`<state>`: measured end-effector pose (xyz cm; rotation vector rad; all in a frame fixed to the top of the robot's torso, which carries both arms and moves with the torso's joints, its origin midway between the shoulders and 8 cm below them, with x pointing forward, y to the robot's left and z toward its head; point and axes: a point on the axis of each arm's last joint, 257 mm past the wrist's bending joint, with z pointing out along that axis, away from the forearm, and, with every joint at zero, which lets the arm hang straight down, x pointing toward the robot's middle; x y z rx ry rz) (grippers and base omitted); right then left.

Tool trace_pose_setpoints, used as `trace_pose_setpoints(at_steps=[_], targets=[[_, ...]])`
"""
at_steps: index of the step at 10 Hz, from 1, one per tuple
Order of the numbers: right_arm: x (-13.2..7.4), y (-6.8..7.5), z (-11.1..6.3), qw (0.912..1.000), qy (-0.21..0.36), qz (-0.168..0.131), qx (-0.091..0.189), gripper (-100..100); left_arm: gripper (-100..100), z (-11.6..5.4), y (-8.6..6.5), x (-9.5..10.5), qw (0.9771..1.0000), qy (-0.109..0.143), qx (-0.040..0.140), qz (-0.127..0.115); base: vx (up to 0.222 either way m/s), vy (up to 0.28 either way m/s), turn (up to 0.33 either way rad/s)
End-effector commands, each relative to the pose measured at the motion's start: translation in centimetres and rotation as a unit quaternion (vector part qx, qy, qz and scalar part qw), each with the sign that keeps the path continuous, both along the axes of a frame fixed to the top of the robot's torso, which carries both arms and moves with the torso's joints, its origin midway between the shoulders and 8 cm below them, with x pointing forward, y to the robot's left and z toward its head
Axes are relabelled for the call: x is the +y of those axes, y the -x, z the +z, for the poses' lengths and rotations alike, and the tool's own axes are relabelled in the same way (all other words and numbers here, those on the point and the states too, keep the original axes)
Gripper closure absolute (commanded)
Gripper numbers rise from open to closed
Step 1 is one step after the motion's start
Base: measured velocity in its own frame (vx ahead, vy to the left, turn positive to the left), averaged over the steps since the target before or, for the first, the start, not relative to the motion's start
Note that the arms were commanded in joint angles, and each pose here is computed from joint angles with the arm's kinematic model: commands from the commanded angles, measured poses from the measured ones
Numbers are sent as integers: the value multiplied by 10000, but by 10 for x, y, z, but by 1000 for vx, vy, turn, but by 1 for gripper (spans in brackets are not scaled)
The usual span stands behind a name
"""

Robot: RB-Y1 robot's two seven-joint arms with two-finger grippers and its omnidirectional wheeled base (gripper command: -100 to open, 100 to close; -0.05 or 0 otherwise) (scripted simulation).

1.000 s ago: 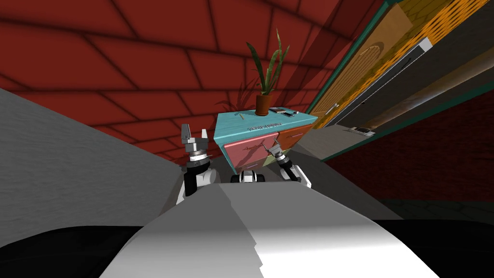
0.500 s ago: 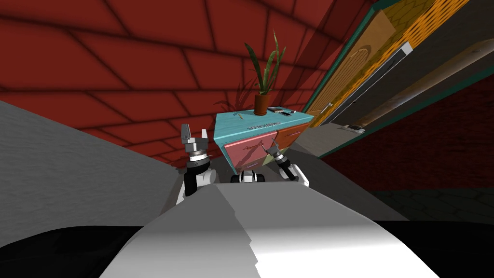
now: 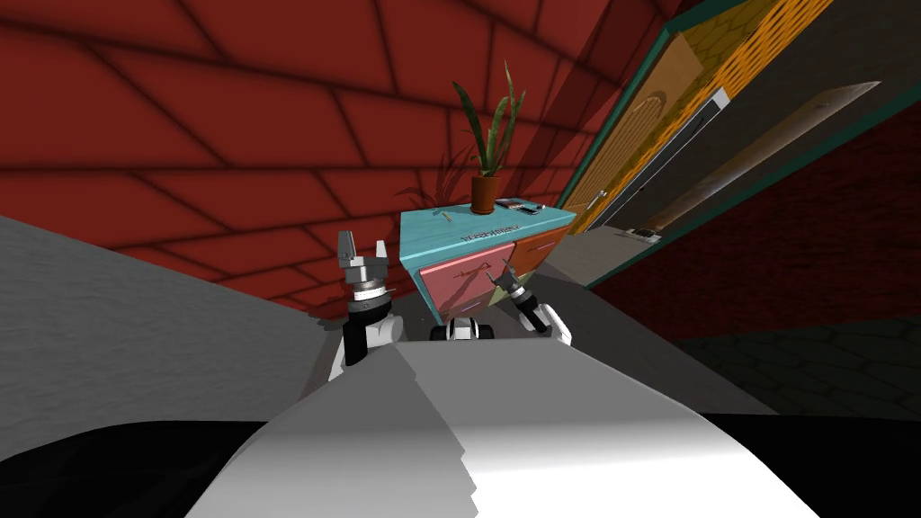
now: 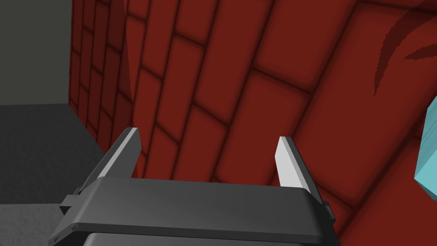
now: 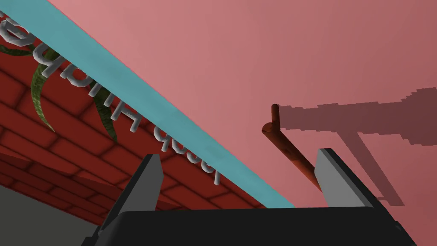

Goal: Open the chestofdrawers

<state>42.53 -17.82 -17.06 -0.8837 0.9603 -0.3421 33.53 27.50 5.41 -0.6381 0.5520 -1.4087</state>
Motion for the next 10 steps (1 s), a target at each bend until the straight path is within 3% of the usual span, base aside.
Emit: trace_pose_setpoints(at_steps=[1,5,10], targets=[[7,-5,-13,9986,517,-66,-129,-100,0,0,0,0,10000,0,0,0,-25,62,-157],[12,-9,-21,9939,1037,-156,-340,-100,0,0,0,0,10000,0,0,0,-11,59,-58],[29,-20,-41,9792,1913,-216,-639,-100,0,0,0,0,10000,0,0,0,-19,44,-96]])
